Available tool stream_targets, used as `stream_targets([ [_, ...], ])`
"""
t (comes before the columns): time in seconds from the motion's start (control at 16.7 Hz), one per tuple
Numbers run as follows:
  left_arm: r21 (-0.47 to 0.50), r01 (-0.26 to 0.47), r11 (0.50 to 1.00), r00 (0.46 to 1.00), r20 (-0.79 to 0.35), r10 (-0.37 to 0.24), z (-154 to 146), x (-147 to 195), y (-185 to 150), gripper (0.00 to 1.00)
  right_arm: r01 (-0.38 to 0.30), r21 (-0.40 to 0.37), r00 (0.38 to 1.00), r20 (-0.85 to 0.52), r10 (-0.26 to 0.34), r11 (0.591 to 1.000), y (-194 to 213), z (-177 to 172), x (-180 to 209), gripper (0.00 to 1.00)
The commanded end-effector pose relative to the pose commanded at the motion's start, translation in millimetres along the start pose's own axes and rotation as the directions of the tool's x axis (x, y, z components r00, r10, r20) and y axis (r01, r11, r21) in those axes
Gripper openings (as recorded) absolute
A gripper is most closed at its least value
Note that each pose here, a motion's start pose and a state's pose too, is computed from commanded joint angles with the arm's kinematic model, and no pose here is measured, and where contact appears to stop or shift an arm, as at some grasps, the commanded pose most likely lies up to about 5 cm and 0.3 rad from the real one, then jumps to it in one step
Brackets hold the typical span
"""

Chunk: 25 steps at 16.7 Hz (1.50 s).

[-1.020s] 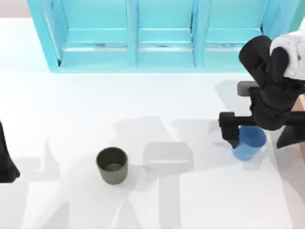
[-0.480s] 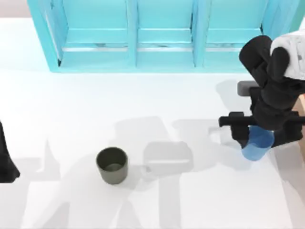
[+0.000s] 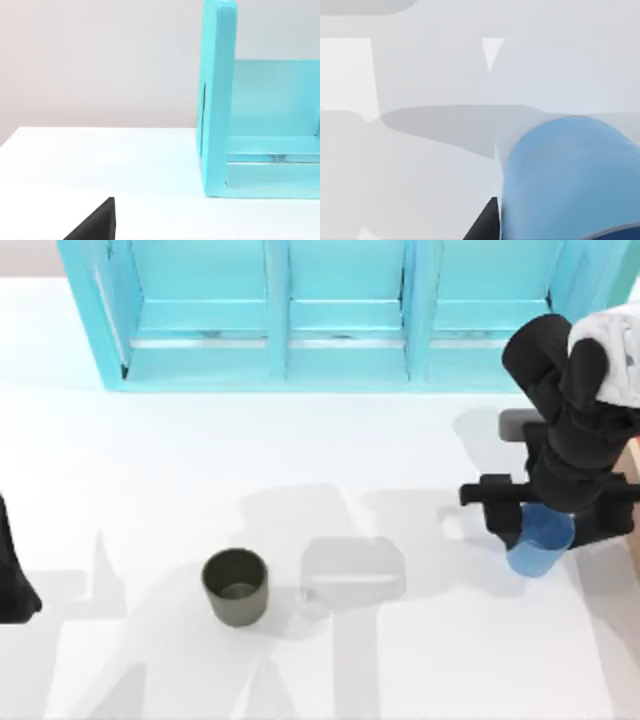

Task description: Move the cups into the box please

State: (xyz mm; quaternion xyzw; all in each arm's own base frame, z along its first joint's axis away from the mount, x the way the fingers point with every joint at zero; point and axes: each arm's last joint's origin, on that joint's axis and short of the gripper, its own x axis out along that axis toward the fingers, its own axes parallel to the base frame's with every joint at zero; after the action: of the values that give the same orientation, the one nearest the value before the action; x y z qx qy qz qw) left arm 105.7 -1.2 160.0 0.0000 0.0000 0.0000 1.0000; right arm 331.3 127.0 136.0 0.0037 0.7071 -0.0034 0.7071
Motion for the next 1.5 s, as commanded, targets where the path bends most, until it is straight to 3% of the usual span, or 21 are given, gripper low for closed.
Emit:
stream_targets([
  [0.3,0.0,0.0,1.0,1.0,0.0,0.0,0.0,0.0,0.0,1.0,-0.011,-0.017,1.0,0.01,0.011,1.0,3.7,0.6,-2.8,0.0],
  [0.66,0.0,0.0,1.0,1.0,0.0,0.0,0.0,0.0,0.0,1.0,-0.071,-0.159,0.984,0.149,0.095,0.985,4.2,11.9,-60.8,0.0],
  [1.08,0.0,0.0,1.0,1.0,0.0,0.0,0.0,0.0,0.0,1.0,-0.003,-0.014,1.0,0.015,0.003,1.0,-91.7,2.6,-98.2,0.0],
  [1.5,0.0,0.0,1.0,1.0,0.0,0.0,0.0,0.0,0.0,1.0,0.0,-0.002,1.0,-0.008,0.0,1.0,-102.5,-2.1,-99.6,0.0],
])
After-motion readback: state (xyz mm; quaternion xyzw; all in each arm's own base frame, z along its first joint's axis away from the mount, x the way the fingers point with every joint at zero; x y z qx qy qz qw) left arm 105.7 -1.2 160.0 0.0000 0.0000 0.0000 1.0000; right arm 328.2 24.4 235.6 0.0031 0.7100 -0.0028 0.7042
